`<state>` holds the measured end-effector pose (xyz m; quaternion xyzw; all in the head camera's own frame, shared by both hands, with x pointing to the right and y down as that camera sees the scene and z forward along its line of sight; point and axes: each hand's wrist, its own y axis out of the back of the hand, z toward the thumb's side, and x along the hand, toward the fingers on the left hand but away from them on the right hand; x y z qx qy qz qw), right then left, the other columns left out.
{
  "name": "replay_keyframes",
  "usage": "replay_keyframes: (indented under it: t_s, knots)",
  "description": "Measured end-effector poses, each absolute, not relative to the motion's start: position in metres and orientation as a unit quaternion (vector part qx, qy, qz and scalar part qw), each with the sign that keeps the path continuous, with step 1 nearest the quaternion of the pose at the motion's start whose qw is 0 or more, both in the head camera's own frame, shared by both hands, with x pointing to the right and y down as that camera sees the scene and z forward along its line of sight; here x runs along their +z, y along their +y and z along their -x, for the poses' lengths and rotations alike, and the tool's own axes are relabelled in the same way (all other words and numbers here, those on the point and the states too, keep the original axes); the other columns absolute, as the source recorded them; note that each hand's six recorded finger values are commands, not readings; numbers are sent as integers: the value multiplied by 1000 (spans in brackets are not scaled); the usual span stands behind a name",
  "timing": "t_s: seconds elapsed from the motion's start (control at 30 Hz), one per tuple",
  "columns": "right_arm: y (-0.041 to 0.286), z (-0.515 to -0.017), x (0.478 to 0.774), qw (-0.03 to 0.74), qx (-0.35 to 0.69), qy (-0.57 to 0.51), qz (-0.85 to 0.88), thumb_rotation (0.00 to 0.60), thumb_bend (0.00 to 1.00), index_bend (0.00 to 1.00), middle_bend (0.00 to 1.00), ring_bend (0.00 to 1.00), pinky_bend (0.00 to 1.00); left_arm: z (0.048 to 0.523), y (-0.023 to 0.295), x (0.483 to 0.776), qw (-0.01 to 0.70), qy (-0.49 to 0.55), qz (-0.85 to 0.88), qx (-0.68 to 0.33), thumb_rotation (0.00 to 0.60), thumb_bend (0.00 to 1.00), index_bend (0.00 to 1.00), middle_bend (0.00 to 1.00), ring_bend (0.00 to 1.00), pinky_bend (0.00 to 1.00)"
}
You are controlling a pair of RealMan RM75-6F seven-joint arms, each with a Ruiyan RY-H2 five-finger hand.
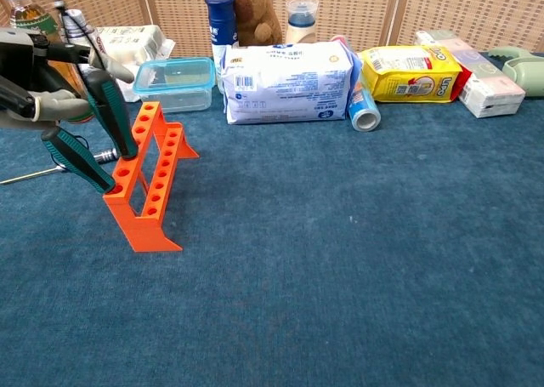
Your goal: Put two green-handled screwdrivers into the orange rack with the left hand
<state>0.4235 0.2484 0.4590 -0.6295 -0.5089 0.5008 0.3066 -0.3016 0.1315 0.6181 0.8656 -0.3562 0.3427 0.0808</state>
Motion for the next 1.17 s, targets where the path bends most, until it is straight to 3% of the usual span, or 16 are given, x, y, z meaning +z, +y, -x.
replay_keyframes:
  t_s: [0.33, 0.47, 0.53, 0.67, 0.7, 0.73, 0.8, 0.9, 1.17]
  knots:
    - [249, -423, 458, 307, 499, -509, 630, 499, 0, 137, 57, 0, 0, 309, 128, 583, 62, -365, -876, 310, 600, 474, 254, 938, 867, 952]
    - [249, -422, 459, 308, 500, -508, 631, 502, 0, 137, 57, 0, 0, 321, 123, 561, 39, -377, -876, 298, 600, 470, 242, 880, 816, 930]
    - [249, -422, 459, 308, 500, -508, 630, 501, 0, 137, 57, 0, 0, 330, 121, 549, 21, -384, -875, 295, 600, 454, 212, 757, 718, 884]
    - [249, -423, 460, 308, 503, -507, 628, 501, 0, 138, 57, 0, 0, 347, 123, 535, -32, -388, -867, 310, 600, 380, 18, 178, 222, 567]
    - [249, -423, 460, 308, 504, -507, 628, 502, 0, 137, 57, 0, 0, 350, 123, 533, -42, -387, -865, 316, 600, 356, 0, 68, 105, 490]
    - [249, -423, 460, 309, 505, -506, 627, 500, 0, 138, 57, 0, 0, 354, 125, 532, -58, -385, -862, 324, 600, 341, 0, 27, 55, 450]
    - [249, -423, 461, 310, 506, -506, 626, 502, 0, 137, 57, 0, 0, 364, 129, 528, -99, -382, -851, 346, 600, 292, 0, 0, 1, 351]
    - [249, -422, 462, 312, 508, -504, 625, 501, 0, 137, 57, 0, 0, 381, 138, 525, -165, -377, -827, 383, 600, 235, 0, 0, 0, 251]
    - [248, -421, 463, 323, 515, -498, 618, 500, 0, 136, 56, 0, 0, 440, 192, 518, -314, -391, -714, 489, 600, 206, 0, 0, 0, 110]
